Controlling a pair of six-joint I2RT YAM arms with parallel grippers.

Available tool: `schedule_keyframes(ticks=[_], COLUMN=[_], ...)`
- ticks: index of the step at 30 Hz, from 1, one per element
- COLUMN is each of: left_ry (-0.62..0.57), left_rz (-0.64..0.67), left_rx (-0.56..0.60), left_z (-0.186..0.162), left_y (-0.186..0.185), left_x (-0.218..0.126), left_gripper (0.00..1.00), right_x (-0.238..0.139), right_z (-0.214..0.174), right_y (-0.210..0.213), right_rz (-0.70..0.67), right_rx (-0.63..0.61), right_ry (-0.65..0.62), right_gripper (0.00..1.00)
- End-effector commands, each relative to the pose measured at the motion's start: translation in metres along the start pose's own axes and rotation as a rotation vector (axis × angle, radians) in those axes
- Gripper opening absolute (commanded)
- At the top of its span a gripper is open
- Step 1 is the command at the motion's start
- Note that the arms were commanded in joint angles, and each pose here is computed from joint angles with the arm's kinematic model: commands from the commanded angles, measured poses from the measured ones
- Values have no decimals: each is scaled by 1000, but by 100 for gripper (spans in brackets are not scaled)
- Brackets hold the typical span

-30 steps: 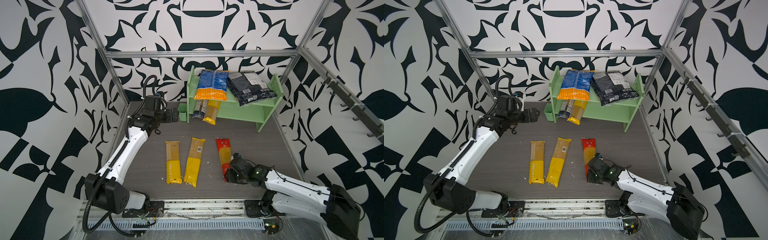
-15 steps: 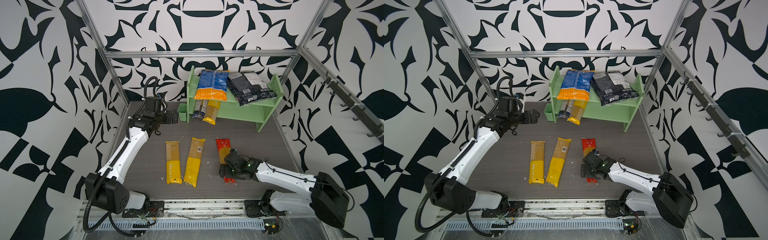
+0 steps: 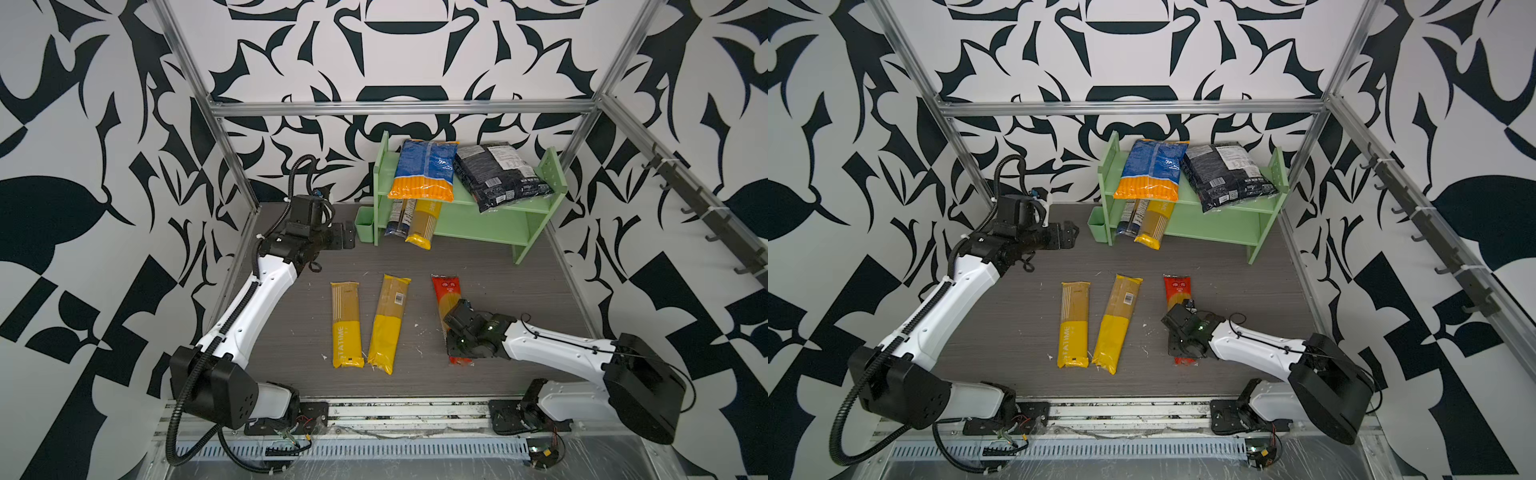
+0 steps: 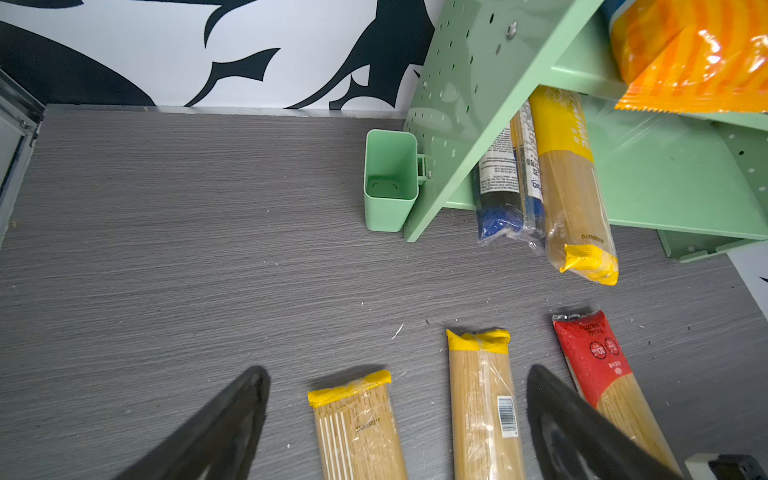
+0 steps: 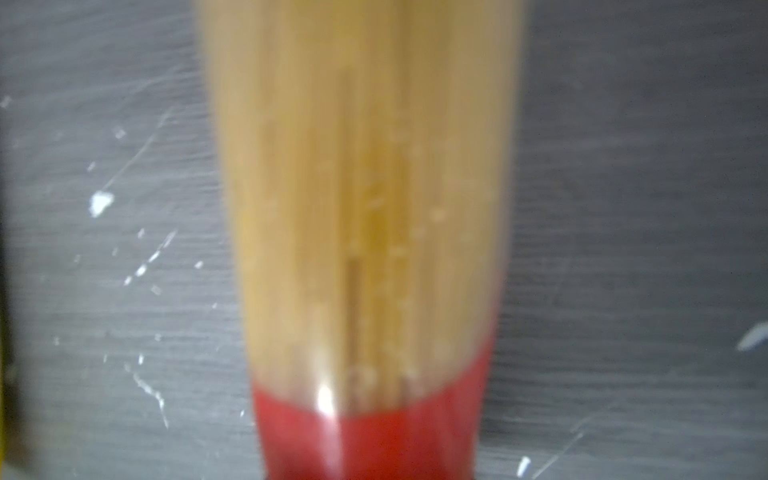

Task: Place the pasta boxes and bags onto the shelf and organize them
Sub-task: 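Lift the red pack upright with the right gripper toward the shelf, then carry the red pack to the shelf's lower tier beside the yellow pack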

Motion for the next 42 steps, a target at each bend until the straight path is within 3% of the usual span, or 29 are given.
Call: schedule_keyframes(ticks=[1,8,14,30,42], left_ry=[-17,-21,-28,-34,-50], left_rz=[3,-3,-17,-50,-43], left_rx=[6,7,5,-10,22], left_z=[0,4,10,16,20], left_y=[2,0,-4,-9,-9], left_x=[-8,-9,-9,-10,-12], left_gripper=[99,99,99,99,99], right_x=[8,-15,-50,-151,-161], right_z=[-9,-3,3,63,142], right_y=[-2,4,7,42,44], right_rz=[51,262,345,434,443], right_rx=[6,62,47,-49,10], right_ry=[11,-108,-181,-418,-486], right_gripper=[0,0,0,0,0])
Point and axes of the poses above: each gripper's point midway between its finger pads, its own x axis out along the fingers, its own y axis along the line the jaws close on, z = x × y, the point moved 4 cm from there along -x, back along the fingers, and after that the axes turned 3 degrees about -x, right-handed, at the moved point
